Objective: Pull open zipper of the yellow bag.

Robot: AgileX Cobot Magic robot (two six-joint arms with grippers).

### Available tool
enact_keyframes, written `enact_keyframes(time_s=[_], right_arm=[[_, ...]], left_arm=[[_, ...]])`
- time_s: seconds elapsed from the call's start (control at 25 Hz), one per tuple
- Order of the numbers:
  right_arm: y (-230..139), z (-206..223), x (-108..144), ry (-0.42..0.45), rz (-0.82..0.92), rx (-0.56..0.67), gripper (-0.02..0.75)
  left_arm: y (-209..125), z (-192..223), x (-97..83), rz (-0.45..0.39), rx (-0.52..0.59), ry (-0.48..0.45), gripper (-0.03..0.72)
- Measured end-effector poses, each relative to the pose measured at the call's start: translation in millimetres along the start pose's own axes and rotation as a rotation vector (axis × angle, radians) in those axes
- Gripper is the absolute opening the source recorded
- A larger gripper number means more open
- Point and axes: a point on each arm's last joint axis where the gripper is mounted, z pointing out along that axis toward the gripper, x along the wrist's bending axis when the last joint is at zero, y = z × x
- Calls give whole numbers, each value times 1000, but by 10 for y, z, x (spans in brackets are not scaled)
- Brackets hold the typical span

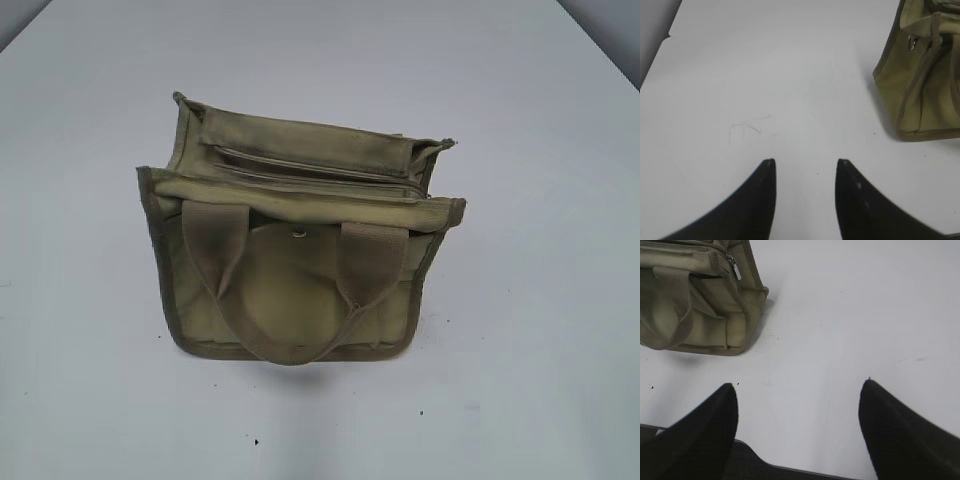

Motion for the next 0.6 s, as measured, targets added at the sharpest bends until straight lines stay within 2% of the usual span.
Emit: enact_keyframes(time_s=[0.6], right_arm=[[1,0,-1,-1,0,-1,582]], left_arm=[[0,0,1,1,0,2,312]])
